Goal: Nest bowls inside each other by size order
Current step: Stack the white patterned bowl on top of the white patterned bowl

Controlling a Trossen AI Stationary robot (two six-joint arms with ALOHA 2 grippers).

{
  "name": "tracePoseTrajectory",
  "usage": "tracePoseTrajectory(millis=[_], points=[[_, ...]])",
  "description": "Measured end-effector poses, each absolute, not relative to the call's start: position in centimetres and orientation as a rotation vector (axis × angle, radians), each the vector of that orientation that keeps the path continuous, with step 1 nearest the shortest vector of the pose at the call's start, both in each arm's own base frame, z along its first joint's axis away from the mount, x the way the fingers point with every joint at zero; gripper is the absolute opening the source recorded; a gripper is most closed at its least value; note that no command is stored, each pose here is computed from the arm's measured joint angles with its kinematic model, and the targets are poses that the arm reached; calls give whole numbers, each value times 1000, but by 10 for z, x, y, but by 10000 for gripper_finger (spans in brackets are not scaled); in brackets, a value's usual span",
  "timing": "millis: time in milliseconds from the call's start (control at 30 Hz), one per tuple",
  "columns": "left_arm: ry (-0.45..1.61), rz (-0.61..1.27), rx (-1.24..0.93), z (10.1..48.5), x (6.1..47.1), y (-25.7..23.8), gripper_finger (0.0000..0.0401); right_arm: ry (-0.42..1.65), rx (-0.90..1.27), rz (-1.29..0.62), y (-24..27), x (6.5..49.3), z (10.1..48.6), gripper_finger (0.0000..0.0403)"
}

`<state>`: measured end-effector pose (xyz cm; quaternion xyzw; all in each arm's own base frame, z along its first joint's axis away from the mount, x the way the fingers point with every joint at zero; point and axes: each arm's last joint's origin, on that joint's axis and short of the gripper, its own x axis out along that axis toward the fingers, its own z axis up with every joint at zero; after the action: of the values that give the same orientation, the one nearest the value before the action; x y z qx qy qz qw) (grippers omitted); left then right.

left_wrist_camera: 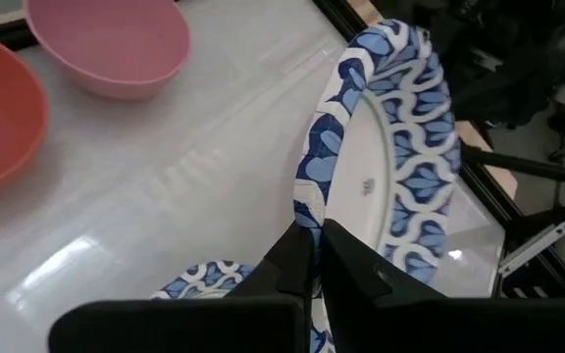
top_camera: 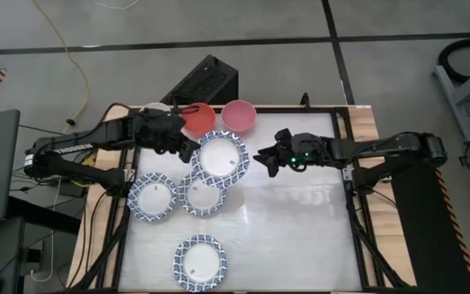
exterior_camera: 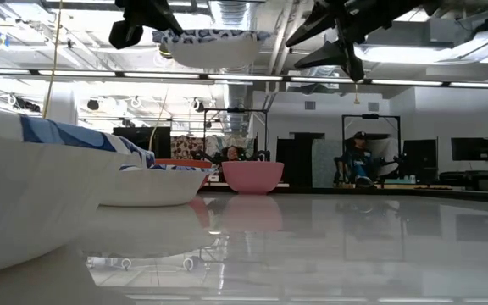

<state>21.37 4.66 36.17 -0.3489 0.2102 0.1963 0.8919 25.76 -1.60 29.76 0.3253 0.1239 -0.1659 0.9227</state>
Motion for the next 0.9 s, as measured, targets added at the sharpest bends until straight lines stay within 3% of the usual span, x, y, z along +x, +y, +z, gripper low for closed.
tracePoseTrajectory(millis=[400,700,900], points=[[413,423,-703,363,214,48,2,148,641,-307,-19,261,308,212],[411,423,-696,363,215,48,2,118,634,-285,-19,262,311,274],[408,430,-694,363,215,48,2,89,631,-276,-19,262,314,288]])
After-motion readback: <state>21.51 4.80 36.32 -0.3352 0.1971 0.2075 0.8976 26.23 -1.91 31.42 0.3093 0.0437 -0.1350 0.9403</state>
